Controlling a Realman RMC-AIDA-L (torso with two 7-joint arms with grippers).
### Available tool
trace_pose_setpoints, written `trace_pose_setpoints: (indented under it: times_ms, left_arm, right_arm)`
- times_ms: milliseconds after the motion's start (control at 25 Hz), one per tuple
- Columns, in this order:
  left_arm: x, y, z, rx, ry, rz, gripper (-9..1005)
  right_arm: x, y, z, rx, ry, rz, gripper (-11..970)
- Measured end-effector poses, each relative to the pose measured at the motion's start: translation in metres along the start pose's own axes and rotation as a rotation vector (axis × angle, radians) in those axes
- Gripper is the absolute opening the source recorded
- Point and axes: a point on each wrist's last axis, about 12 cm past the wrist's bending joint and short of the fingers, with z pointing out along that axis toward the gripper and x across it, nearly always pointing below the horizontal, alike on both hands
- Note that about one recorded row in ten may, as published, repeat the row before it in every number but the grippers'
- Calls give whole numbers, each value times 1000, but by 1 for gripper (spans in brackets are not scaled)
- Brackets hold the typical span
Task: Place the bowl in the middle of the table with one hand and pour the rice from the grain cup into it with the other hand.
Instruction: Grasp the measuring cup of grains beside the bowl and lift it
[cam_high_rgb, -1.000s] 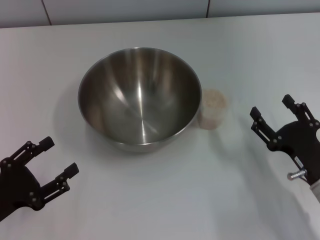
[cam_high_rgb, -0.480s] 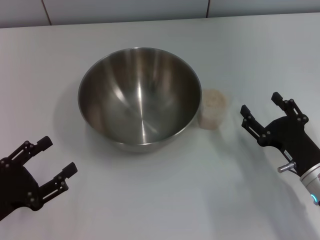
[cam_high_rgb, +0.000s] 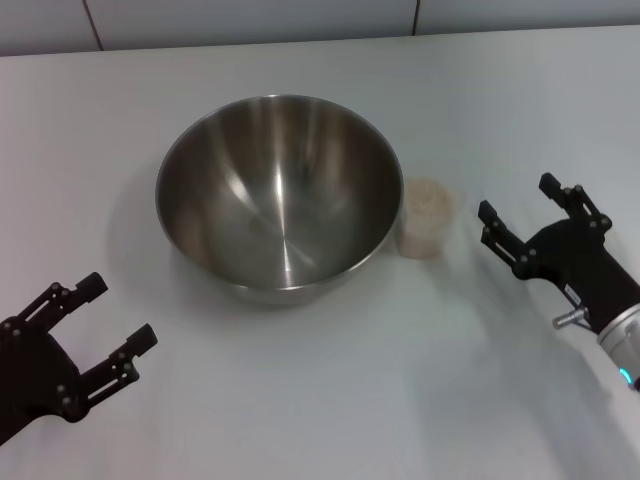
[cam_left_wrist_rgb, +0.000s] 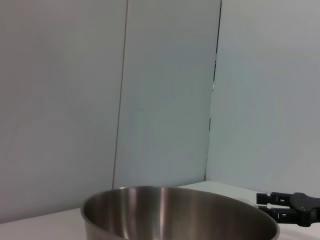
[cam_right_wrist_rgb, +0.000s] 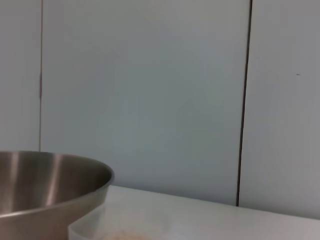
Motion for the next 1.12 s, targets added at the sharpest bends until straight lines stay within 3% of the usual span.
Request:
trace_pose_setpoints:
  times_ms: [1120]
  left_arm:
    - [-2, 3, 1, -19, -19, 4, 817]
  right_arm:
    - [-8, -5, 34, -35, 35, -13, 779]
